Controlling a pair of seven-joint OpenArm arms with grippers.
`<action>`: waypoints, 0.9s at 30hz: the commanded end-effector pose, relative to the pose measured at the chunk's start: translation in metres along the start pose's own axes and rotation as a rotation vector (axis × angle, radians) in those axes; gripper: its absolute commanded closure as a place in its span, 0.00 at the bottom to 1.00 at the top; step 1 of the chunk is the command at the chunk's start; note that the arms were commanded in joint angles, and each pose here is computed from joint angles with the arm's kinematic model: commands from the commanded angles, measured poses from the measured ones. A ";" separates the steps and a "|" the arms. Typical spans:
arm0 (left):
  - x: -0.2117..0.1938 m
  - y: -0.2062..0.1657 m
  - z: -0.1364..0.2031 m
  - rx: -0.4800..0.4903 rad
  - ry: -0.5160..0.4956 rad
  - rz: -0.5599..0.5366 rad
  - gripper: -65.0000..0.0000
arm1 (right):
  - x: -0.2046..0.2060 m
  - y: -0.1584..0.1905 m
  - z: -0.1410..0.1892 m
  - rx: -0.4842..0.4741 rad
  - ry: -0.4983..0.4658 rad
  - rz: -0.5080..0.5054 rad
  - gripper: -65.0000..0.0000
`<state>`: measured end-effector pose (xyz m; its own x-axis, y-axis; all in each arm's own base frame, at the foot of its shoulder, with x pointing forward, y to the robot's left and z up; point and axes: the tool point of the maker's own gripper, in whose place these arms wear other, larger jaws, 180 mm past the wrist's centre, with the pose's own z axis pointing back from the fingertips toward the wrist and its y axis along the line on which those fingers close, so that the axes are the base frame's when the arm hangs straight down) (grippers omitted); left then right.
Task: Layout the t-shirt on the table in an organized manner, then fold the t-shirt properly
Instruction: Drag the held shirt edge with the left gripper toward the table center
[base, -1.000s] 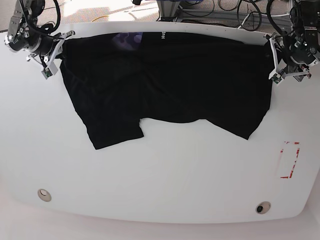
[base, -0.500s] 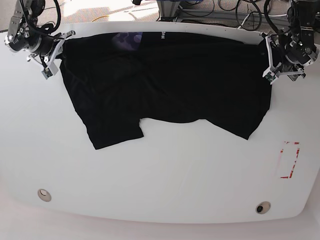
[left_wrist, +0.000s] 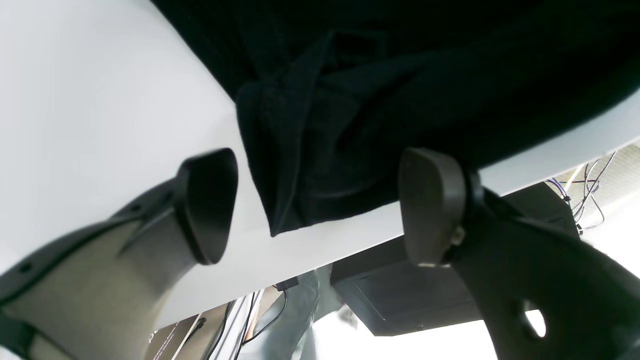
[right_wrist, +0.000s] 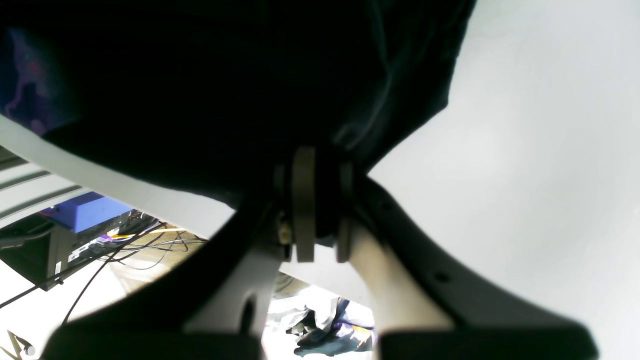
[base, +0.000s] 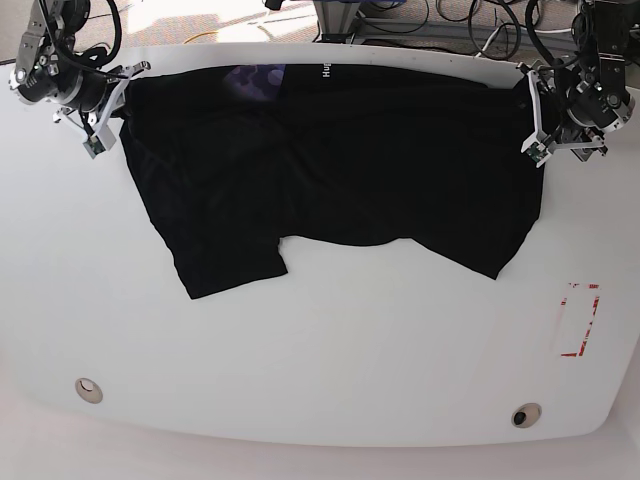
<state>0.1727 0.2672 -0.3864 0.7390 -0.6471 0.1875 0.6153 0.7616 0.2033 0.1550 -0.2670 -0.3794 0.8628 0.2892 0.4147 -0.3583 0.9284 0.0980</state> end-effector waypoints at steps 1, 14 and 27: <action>0.002 0.009 0.005 0.026 -0.004 -0.012 0.28 | 0.008 -0.004 0.006 -0.011 -0.024 0.016 0.94; -0.022 0.014 -0.007 0.032 0.083 0.013 0.33 | 0.008 -0.005 0.006 -0.012 -0.026 0.014 0.94; -0.014 0.017 -0.009 0.047 0.070 0.025 0.43 | 0.008 -0.005 0.006 -0.012 -0.026 0.014 0.94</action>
<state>0.1718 0.2825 -0.4015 0.7772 -0.6154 0.1315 0.5832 0.7829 0.2167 0.1551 -0.2671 -0.3794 0.8628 0.2890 0.4148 -0.3581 0.9285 0.0981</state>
